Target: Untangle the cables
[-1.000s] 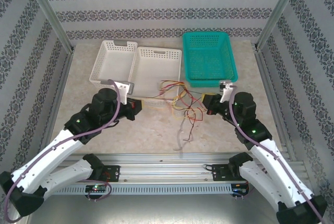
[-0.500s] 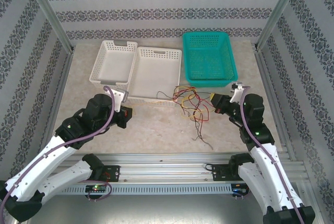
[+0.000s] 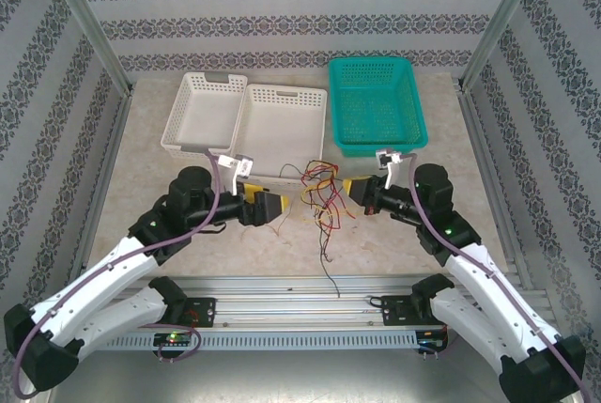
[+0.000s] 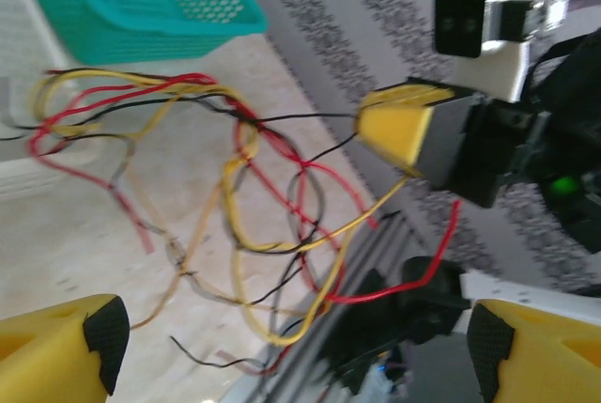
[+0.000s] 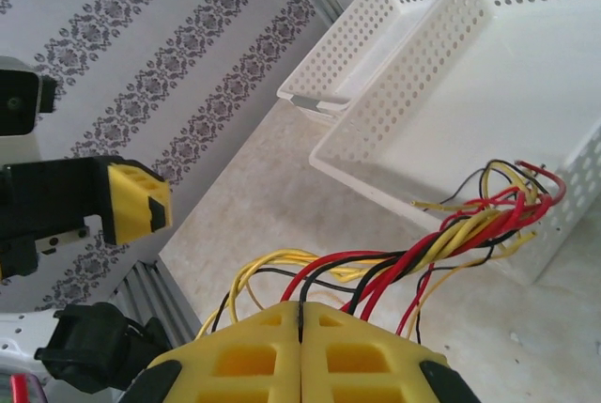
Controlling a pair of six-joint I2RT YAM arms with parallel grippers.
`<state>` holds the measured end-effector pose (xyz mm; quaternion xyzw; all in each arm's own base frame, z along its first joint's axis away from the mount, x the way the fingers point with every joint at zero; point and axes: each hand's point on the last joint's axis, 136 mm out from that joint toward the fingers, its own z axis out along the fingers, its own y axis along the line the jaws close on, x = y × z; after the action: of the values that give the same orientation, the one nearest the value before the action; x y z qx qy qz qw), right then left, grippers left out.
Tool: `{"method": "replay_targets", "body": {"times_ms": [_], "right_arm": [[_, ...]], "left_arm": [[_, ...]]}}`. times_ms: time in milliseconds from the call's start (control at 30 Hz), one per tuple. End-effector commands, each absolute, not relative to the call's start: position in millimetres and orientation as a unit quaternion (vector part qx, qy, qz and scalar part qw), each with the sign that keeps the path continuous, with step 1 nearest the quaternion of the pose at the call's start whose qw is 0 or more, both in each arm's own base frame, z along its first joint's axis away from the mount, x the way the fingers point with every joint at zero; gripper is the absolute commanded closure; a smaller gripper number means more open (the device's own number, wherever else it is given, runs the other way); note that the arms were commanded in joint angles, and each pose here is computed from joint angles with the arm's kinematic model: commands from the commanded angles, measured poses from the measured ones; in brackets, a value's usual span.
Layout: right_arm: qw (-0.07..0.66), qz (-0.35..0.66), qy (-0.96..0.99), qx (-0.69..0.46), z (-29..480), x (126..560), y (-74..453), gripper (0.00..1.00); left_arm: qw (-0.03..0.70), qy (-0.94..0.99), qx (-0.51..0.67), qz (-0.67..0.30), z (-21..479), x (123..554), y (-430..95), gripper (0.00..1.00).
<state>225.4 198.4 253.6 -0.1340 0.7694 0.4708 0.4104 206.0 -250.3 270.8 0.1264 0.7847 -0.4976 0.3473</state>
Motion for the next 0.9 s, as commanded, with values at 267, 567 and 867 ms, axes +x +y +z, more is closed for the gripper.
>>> {"method": "replay_targets", "body": {"times_ms": [267,567,867], "right_arm": [[0.455,0.522,0.697,-0.184,303,218,222,1.00],[0.455,0.543,0.674,-0.210,316,205,233,1.00],[0.445,0.556,0.664,-0.227,318,197,240,1.00]], "left_arm": [[0.306,0.760,0.154,-0.553,265,204,-307,0.09],[0.290,0.807,0.165,-0.487,232,211,-314,0.10],[0.303,0.826,0.143,-0.453,220,224,-308,0.16]]}}
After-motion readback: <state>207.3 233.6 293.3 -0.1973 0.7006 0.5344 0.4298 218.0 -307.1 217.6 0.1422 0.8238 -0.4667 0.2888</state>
